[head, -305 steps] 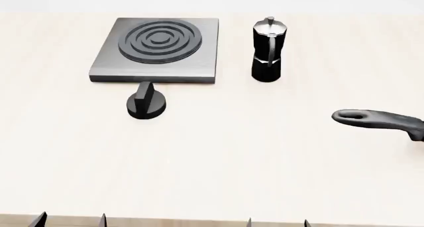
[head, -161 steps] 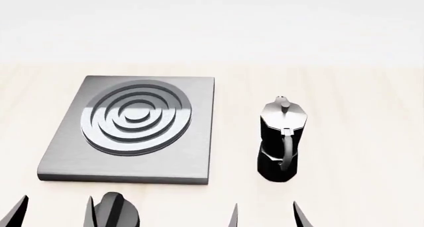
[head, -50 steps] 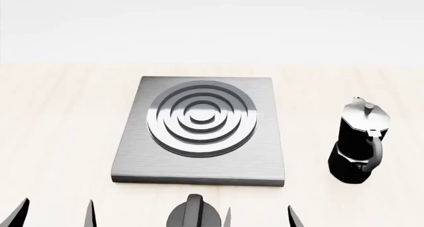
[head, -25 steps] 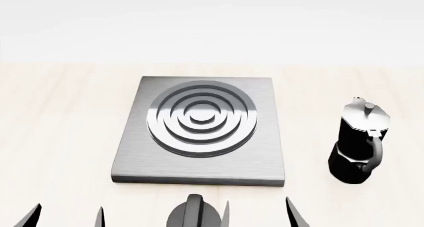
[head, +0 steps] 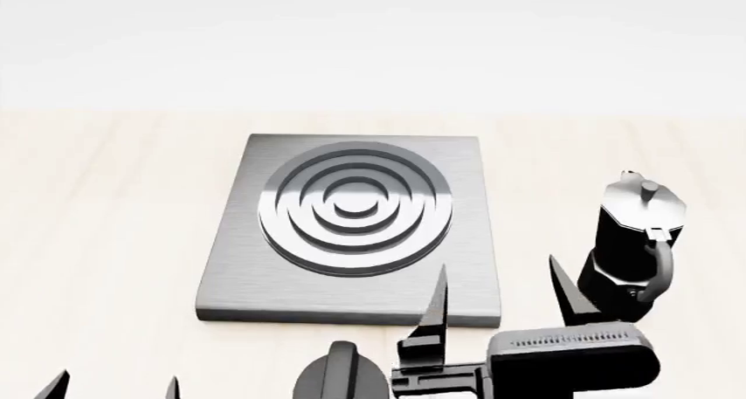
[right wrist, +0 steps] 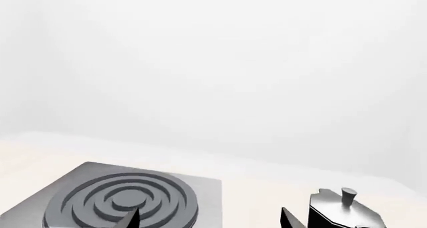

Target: Put the moka pot on the stove.

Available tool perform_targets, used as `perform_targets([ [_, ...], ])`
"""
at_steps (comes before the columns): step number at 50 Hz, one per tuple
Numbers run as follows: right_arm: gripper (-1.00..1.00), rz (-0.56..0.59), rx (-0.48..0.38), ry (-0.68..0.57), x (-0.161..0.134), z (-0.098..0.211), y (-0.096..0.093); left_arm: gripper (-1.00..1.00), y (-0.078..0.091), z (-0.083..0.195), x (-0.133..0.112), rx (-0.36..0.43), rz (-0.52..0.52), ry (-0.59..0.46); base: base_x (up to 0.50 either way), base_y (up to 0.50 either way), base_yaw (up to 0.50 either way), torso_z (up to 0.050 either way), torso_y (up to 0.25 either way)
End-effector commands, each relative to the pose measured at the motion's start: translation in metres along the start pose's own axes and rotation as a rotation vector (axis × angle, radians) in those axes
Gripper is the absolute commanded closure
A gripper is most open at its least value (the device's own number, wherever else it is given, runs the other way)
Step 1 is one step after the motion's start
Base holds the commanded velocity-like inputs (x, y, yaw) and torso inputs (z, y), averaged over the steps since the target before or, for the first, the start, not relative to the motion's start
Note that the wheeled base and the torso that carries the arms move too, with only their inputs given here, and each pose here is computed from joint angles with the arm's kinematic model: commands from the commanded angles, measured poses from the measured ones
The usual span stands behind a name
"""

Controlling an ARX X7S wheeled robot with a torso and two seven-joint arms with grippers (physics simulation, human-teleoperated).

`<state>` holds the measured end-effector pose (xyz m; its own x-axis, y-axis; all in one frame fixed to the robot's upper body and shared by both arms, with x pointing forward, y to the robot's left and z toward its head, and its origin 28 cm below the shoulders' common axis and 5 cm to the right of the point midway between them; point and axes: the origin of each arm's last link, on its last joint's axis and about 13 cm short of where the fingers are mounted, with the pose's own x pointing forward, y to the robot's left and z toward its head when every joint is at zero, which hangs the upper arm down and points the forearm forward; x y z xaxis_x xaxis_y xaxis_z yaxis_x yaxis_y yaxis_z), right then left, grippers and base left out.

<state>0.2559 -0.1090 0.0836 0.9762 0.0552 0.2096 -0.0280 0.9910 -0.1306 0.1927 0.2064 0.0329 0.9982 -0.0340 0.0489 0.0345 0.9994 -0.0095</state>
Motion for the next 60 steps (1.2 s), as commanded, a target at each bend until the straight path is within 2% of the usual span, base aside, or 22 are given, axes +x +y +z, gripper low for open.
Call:
perform_targets([
  [1,-1.0,-0.057,-0.058,-0.023,0.018,0.02,-0.019,-1.0,0.004,-0.001,0.0,0.011,0.025,-0.022,0.0,0.0,0.0,0.0,0.0],
  [18,-1.0,-0.151,-0.125,-0.032,0.019,0.034,-0.039,-1.0,0.005,0.0,0.001,0.009,0.023,-0.021,0.0,0.0,0.0,0.0,0.0],
  [38,-1.0,-0.208,-0.134,0.005,0.028,0.035,-0.058,-1.0,0.006,0.0,0.002,0.011,0.023,-0.02,0.0,0.0,0.0,0.0,0.0],
  [53,-1.0,-0.183,0.006,0.084,0.049,0.014,-0.072,-1.0,0.008,0.002,0.002,0.012,0.023,-0.021,0.0,0.0,0.0,0.0,0.0],
  [60,-1.0,-0.185,0.103,0.111,0.053,-0.004,-0.082,-1.0,0.008,0.002,0.002,0.014,0.023,-0.021,0.0,0.0,0.0,0.0,0.0],
])
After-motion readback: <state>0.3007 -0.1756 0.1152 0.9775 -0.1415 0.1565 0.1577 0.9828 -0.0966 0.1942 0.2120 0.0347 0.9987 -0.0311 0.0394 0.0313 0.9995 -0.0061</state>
